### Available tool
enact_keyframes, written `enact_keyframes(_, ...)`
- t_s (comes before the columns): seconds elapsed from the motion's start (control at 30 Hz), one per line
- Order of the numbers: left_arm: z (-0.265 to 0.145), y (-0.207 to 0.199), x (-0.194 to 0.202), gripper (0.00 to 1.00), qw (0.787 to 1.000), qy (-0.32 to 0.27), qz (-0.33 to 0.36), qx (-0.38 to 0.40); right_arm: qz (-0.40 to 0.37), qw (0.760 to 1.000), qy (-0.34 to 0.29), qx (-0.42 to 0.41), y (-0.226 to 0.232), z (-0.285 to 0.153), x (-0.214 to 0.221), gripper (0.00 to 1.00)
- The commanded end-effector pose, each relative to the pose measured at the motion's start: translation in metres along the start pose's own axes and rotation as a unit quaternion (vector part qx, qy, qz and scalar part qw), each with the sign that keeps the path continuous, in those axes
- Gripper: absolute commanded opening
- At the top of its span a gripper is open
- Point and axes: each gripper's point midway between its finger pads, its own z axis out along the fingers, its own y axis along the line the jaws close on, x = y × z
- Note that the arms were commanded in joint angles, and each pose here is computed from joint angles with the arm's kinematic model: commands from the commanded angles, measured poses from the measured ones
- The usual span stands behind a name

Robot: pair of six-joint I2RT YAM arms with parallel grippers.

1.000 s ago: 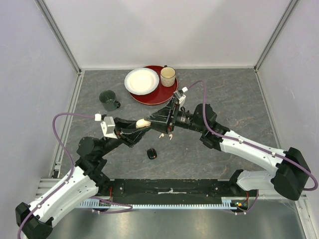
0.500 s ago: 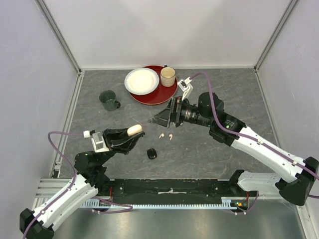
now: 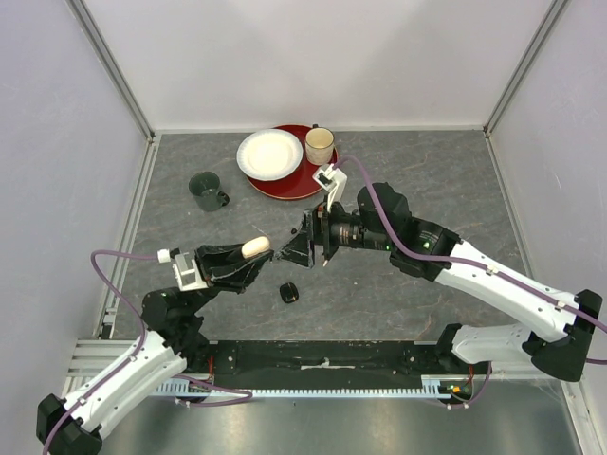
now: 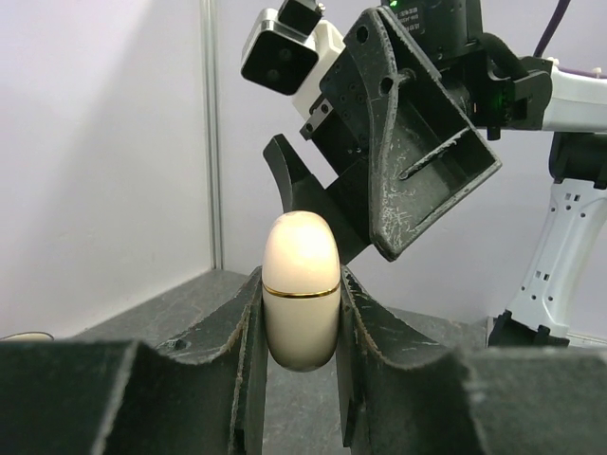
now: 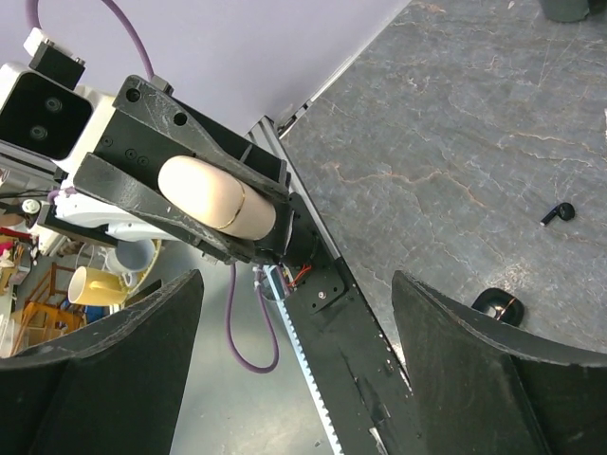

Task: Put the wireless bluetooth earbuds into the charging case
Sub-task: Open the charging case.

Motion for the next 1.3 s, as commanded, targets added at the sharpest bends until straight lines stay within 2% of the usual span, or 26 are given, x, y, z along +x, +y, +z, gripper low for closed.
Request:
enact_keyframes(0.0, 0.005, -0.004, -0.008, 0.02, 1.0, -0.011, 0.016, 0.016, -0.024, 0.999, -0.031, -0.019, 0.018, 0.001, -0.021, 0.87)
enact_keyframes(0.3, 0.01, -0.017, -0.003, 0.02, 0.998, 0.008, 0.004, 0.057, -0.012, 0.999, -0.038, -0.013, 0.015, 0.013, -0.021, 0.87)
enact_keyframes(0.7, 0.01, -0.027, -0.007, 0.02, 0.997, 0.005, 0.002, 0.082, 0.001, 0.997, -0.06, 0.044, -0.009, 0.015, -0.022, 0.87)
enact_keyframes(1.27, 0.005, -0.031, -0.005, 0.02, 0.996, 0.012, -0.003, 0.091, 0.015, 0.997, -0.071, 0.012, 0.004, 0.022, -0.032, 0.88)
